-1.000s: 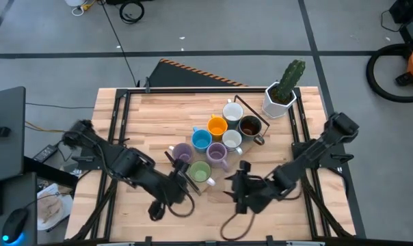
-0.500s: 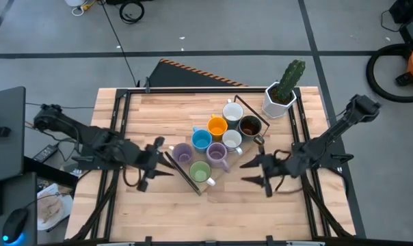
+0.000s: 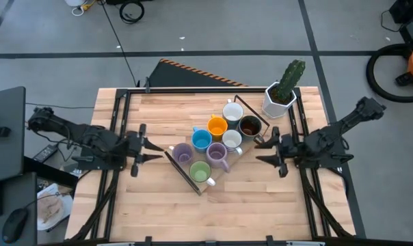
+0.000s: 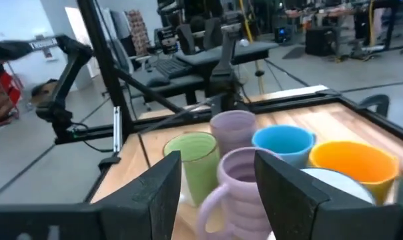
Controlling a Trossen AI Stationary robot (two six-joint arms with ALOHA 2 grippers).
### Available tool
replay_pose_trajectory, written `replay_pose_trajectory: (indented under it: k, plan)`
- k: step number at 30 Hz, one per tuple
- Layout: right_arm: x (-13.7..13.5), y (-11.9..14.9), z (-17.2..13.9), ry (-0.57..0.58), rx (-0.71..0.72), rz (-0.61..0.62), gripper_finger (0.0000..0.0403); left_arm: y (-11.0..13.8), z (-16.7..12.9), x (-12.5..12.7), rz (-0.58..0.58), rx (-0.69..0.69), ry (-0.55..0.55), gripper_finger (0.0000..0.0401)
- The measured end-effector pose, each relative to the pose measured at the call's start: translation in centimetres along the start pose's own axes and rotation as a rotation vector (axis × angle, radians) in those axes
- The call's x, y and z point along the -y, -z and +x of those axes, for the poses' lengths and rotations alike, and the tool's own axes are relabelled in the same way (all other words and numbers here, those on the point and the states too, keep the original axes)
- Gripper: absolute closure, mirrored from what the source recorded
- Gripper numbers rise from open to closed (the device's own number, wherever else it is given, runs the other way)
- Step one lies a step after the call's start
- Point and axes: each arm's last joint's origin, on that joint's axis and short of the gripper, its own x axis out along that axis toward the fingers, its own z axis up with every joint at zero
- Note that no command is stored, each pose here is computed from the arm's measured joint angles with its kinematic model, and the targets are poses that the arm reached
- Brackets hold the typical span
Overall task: Place coffee mugs
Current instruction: Return to Home Position
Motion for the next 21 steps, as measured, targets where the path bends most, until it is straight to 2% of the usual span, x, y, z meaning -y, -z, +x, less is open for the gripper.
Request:
replay_pose_trajectory:
  k: [4, 8, 14, 21]
  plan:
    - [1.1, 0.2, -1.4, -0.027, 0.05, -0.006, 0.0208, 1.3, -1.5, -0.6, -0.044, 0.069, -0.014, 0.0299]
    - [2.5, 1.1, -2.6, 0.002, 0.109, 0.002, 0.0208, 3.1, -2.6, -1.1, -0.076, 0.133, -0.042, 0.0299]
    - [4.3, 2.9, -3.6, 0.043, 0.232, 0.042, 0.0208, 5.7, -3.5, -1.8, -0.097, 0.196, -0.123, 0.0299]
    - [5.8, 4.5, -4.2, 0.102, 0.301, 0.013, 0.0208, 8.8, -3.7, -2.4, -0.101, 0.244, -0.245, 0.0299]
